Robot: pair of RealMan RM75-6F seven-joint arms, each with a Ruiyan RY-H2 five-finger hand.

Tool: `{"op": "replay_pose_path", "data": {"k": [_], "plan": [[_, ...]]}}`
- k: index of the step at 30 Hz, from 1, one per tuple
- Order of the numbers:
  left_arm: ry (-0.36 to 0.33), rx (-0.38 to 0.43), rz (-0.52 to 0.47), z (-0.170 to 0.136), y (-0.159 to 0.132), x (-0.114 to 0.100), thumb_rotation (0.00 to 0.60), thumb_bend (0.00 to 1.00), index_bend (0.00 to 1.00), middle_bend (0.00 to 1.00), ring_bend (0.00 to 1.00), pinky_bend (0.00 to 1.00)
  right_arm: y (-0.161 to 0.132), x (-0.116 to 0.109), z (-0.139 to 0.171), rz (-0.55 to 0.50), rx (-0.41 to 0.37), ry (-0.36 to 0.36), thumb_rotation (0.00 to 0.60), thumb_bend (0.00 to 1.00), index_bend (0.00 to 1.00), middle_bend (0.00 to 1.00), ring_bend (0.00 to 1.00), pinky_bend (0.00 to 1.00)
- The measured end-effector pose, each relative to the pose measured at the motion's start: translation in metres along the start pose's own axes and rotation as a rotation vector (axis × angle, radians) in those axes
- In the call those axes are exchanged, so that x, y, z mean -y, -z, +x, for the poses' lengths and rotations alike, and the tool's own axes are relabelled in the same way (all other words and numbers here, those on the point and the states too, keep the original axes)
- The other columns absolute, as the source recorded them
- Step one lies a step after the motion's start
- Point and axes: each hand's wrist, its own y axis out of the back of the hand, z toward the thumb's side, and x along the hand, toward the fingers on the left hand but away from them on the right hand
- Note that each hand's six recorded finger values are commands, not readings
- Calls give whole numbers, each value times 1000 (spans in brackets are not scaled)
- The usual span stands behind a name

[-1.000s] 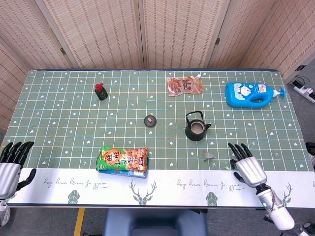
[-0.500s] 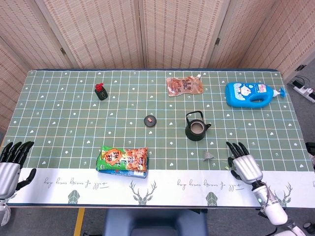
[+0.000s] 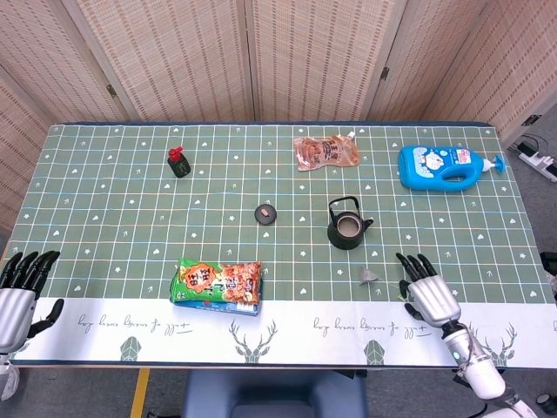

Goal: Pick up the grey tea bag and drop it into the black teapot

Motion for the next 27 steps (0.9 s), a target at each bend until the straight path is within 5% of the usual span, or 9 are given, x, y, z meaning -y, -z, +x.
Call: {"op": "replay_pose_path", "data": {"k": [27], "plan": [[-8,1,2,-2,-1,-1,600,388,31,67,41,1,-1,6,-14,-2,-1,-11,600,325,549,0,7,0]]}}
